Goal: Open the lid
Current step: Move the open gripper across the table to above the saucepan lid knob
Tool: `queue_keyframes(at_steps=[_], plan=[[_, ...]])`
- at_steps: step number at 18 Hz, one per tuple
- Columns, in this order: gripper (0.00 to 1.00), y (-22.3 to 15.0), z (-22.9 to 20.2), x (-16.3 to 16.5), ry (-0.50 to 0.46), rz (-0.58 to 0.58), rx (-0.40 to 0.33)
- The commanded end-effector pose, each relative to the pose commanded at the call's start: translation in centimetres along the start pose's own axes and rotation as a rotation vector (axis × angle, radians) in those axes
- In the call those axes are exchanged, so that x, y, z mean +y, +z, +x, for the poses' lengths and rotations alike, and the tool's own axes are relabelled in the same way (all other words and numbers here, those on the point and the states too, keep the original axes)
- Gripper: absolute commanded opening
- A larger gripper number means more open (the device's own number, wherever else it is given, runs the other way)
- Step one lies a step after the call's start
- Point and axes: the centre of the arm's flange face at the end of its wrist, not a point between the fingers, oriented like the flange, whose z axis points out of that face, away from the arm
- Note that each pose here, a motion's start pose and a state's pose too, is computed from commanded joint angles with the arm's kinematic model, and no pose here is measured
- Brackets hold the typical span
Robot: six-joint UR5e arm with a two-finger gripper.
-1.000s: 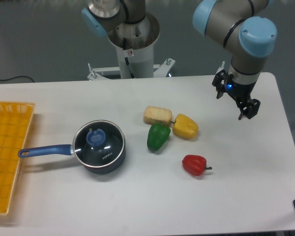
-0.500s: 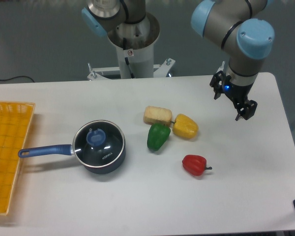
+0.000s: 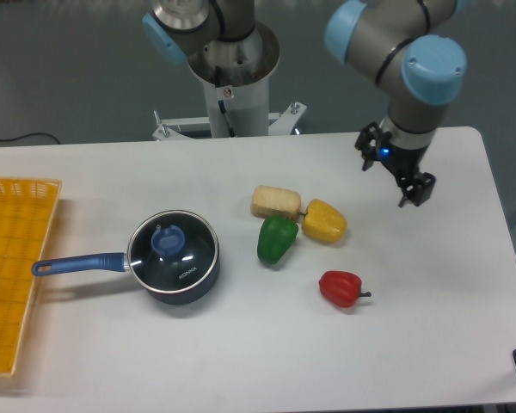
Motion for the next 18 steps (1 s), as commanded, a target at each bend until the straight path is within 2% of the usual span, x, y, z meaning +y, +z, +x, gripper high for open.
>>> queue_keyframes(at_steps=[2, 3, 6, 10, 15, 18], plan=[[1.00, -0.7, 1.2, -2.4, 0.031, 0.014, -0.008], [1.00, -0.9, 1.9, -3.4, 0.008, 0.049, -0.009], [1.00, -1.9, 3.7, -5.5, -0.147, 0.186, -0.010], [1.00, -2.7, 6.7, -8.2, -0.283, 0.190, 0.001], [1.00, -2.6, 8.8, -12.3, -0.388, 0.185, 0.024], [1.00, -2.4, 10.4, -14.8, -0.473, 0.096, 0.003]])
